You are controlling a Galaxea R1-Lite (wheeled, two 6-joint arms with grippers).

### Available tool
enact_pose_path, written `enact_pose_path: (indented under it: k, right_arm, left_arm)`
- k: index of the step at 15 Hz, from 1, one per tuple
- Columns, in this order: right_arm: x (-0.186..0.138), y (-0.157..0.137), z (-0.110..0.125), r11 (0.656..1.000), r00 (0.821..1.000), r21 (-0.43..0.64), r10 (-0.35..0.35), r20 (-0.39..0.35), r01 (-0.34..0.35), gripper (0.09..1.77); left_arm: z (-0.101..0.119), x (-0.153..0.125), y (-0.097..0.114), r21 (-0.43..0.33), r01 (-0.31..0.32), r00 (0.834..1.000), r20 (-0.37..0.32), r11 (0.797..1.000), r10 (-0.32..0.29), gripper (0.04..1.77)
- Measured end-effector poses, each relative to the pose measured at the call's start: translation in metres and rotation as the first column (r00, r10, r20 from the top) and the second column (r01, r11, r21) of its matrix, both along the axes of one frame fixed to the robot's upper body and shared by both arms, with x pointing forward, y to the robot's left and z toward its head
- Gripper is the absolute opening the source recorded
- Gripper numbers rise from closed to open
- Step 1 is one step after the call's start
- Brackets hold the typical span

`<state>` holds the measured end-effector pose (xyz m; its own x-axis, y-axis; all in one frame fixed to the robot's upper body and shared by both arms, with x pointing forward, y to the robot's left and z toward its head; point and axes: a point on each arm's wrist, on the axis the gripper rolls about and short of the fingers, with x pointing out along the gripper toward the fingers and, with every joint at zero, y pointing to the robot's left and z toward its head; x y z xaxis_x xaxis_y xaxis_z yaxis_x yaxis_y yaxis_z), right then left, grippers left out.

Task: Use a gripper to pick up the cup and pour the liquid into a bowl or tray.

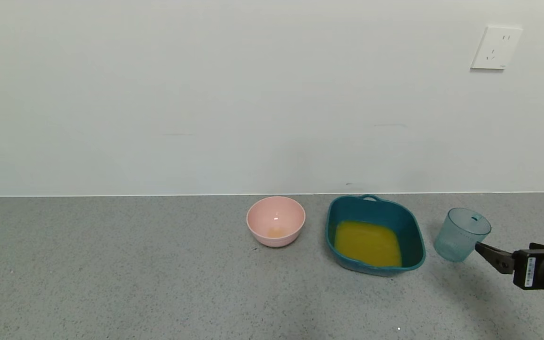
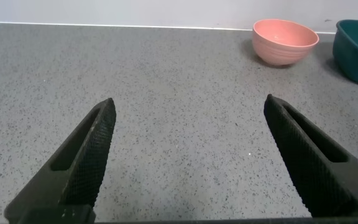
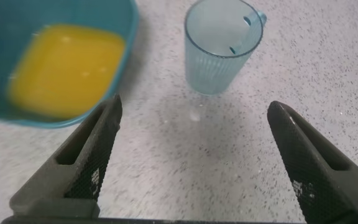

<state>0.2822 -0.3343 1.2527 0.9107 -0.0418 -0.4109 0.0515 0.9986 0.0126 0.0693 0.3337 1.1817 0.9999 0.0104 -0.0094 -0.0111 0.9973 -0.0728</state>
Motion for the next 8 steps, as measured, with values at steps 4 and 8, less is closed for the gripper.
enact_pose_path:
  k: [4, 8]
  right_arm:
    - [-0.037, 0.001, 0.030, 0.997, 0.995, 0.038, 0.070, 0.066, -0.072, 1.70]
    - [-0.089, 0.001, 0.044, 0.993, 0.988, 0.047, 0.103, 0.114, -0.109, 1.70]
  left_arm:
    - [0.000, 0.000, 0.000, 0.000, 0.000, 1.000, 0.000, 1.000, 0.000, 1.72]
    - [0.000, 0.000, 0.000, 0.000, 0.000, 1.000, 0.000, 1.000, 0.000, 1.72]
